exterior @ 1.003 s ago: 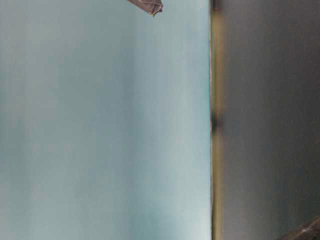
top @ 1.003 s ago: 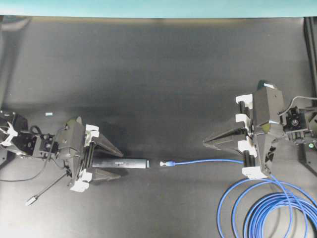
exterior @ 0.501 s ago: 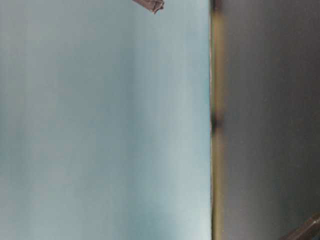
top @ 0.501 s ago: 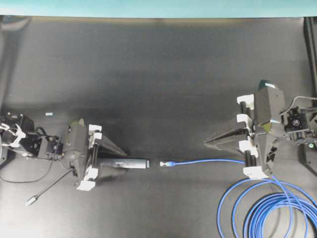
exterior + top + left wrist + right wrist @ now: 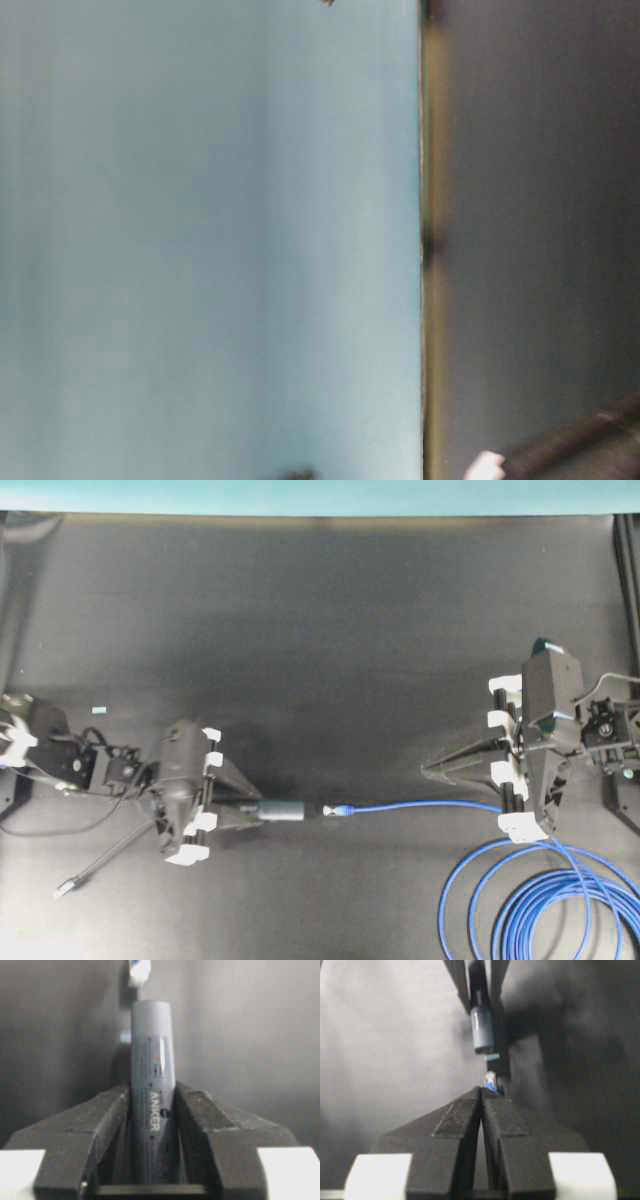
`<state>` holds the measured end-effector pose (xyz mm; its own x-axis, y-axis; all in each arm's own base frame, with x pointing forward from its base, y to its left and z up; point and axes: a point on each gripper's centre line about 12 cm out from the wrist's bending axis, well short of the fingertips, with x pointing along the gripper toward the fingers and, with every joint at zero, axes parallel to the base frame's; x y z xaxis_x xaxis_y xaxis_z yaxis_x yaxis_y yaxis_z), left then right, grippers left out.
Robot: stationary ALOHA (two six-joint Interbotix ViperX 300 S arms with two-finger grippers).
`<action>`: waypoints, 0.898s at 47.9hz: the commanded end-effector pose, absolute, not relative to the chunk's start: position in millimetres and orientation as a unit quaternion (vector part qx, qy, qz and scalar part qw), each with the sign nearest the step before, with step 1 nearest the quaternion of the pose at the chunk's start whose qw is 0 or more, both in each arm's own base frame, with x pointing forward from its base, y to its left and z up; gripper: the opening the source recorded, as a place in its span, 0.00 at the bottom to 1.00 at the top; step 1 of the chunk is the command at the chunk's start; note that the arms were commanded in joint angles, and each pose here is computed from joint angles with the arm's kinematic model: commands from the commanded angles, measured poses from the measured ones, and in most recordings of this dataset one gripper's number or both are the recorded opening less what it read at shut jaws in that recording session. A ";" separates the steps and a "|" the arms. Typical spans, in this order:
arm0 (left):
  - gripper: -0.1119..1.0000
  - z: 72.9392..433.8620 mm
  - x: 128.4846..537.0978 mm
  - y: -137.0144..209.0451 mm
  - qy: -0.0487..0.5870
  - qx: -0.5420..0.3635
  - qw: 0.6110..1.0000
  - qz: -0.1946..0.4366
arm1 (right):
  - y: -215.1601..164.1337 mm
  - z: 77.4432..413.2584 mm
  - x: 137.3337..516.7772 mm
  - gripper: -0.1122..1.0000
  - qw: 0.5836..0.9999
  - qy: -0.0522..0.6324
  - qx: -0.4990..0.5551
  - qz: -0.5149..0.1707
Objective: Insert the LAN cable into the hub.
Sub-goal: 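Grasp the blue LAN plug with the right gripper and lift both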
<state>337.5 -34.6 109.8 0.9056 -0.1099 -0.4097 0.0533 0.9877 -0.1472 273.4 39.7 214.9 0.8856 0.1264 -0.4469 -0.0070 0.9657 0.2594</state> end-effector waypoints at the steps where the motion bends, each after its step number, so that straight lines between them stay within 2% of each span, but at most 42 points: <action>1: 0.35 141.7 345.5 -33.6 0.230 -0.060 0.971 -0.037 | 40.7 209.5 274.9 0.15 0.962 0.240 0.125 0.035; 5: 0.35 160.0 345.6 -31.7 0.253 -0.056 0.965 -0.031 | 41.3 199.0 276.7 0.22 0.959 0.254 0.123 0.033; 12: 0.35 187.5 342.0 -26.6 0.286 -0.051 0.957 -0.020 | 42.7 176.3 285.5 0.45 0.952 0.285 0.107 0.032; 17: 0.35 195.5 337.2 -24.8 0.301 -0.048 0.952 -0.016 | 43.0 158.7 299.4 0.62 0.947 0.306 0.091 0.030; 21: 0.35 198.6 335.6 -25.6 0.304 -0.050 0.951 -0.016 | 43.7 143.7 311.6 0.69 0.943 0.321 0.080 0.030; 33: 0.35 200.6 337.1 -28.3 0.306 -0.053 0.950 -0.018 | 48.8 109.2 345.9 0.72 0.941 0.329 0.071 0.031; 43: 0.35 201.2 337.0 -28.3 0.305 -0.054 0.951 -0.018 | 50.4 91.3 357.6 0.72 0.938 0.339 0.070 0.029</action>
